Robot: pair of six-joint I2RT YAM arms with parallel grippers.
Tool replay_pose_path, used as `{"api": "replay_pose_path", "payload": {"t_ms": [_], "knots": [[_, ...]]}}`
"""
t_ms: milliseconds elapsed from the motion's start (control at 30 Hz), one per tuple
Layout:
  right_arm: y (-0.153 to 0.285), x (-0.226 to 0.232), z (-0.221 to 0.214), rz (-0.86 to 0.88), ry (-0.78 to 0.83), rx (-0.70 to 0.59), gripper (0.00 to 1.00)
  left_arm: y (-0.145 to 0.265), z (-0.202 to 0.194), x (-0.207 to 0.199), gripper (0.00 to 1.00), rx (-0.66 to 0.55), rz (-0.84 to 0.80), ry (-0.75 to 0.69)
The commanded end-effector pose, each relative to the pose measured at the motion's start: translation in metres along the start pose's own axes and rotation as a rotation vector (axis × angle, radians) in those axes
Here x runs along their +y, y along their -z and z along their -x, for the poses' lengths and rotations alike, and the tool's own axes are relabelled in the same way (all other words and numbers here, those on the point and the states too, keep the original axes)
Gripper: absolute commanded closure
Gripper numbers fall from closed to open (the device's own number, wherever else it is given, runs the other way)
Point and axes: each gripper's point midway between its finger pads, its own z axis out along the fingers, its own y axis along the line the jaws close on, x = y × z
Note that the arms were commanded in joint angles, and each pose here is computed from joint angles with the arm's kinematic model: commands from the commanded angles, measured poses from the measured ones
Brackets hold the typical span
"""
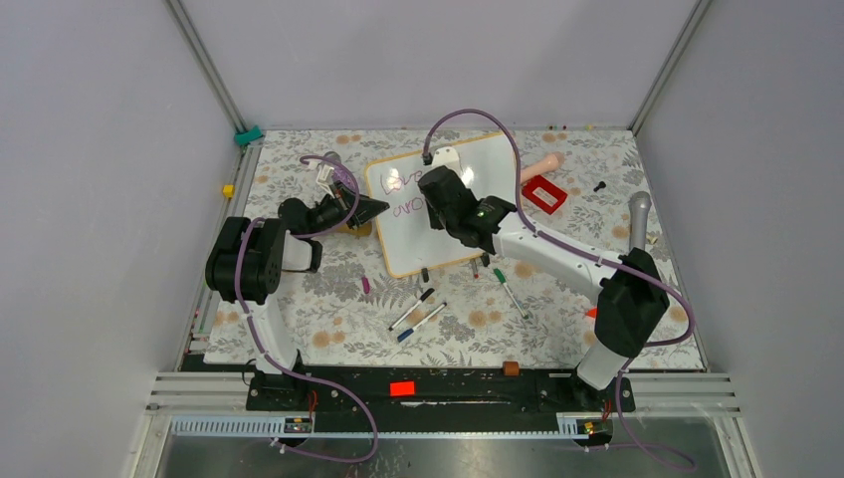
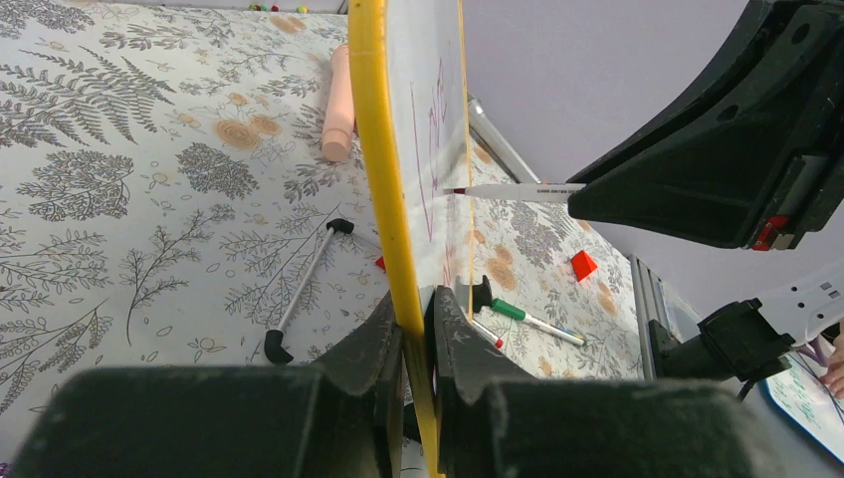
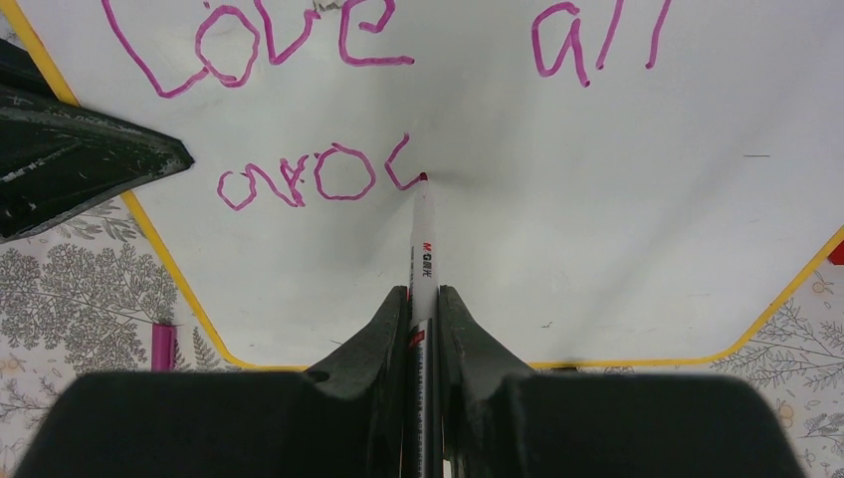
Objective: Write a sentence on the whiteboard
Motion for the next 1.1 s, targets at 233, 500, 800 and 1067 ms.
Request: {"api": "replay_pose_path", "payload": {"t_ms": [233,500,800,1067], "knots": [[-0.003,-0.011,0.031,-0.044,-0.037,-0.063,1.00,0.007,-0.018,0.004,1.00,0.047,-0.026,-0.152],[-0.003,-0.011,0.033,-0.042,-0.035,-0.058,1.00,0.007,-0.018,0.004,1.00,0.047,-0.025,-0.152],[-0.003,-0.007,0.019,-0.012,-0.052,-0.023,1.00,0.008,-0.019,0.004,1.00,0.048,-0.025,-0.151],[-0.002,-0.005,0.006,0.011,-0.059,0.011,1.00,0.008,-0.018,0.004,1.00,0.047,-0.025,-0.154]]}}
